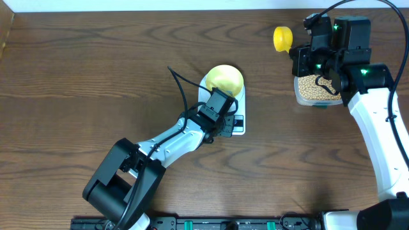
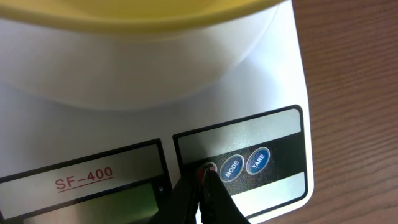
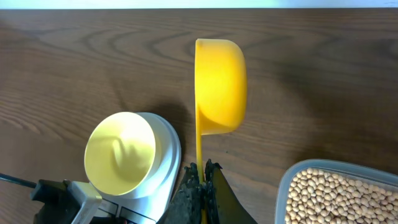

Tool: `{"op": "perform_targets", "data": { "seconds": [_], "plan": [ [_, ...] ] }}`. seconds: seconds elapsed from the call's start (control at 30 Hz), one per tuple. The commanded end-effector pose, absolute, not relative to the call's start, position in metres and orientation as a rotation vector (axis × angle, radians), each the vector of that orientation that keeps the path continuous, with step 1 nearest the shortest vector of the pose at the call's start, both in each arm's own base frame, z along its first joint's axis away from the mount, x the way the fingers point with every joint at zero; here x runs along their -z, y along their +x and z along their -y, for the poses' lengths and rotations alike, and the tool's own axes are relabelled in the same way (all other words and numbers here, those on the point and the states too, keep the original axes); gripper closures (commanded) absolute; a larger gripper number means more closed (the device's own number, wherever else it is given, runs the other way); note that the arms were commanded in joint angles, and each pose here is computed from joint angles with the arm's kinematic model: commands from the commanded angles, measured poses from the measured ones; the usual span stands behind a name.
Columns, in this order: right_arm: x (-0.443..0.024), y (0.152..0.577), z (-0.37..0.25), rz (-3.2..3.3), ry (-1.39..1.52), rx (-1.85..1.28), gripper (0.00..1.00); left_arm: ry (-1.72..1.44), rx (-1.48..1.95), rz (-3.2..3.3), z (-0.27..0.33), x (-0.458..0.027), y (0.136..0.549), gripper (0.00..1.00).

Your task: Scoop item into bowl and weigh 50g on scale

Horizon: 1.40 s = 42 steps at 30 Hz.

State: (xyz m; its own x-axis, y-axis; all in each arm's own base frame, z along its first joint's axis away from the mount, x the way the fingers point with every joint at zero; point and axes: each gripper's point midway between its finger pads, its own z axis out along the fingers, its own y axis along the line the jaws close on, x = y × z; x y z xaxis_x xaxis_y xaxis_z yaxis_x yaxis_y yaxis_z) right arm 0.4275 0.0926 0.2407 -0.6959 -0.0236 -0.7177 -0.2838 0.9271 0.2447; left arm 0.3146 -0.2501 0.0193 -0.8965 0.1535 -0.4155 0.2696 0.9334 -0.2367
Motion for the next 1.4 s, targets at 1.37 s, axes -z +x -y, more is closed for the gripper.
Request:
{"op": "perform_targets", "data": {
  "seconds": [1.37],
  "plan": [
    [-0.2441,0.4266,-0.0917,-2.306,-0.208,-0.444,0.99,0.304,0.396,-2.751,0.2459,-0.0053,0.3047,0.93]
  ]
}}
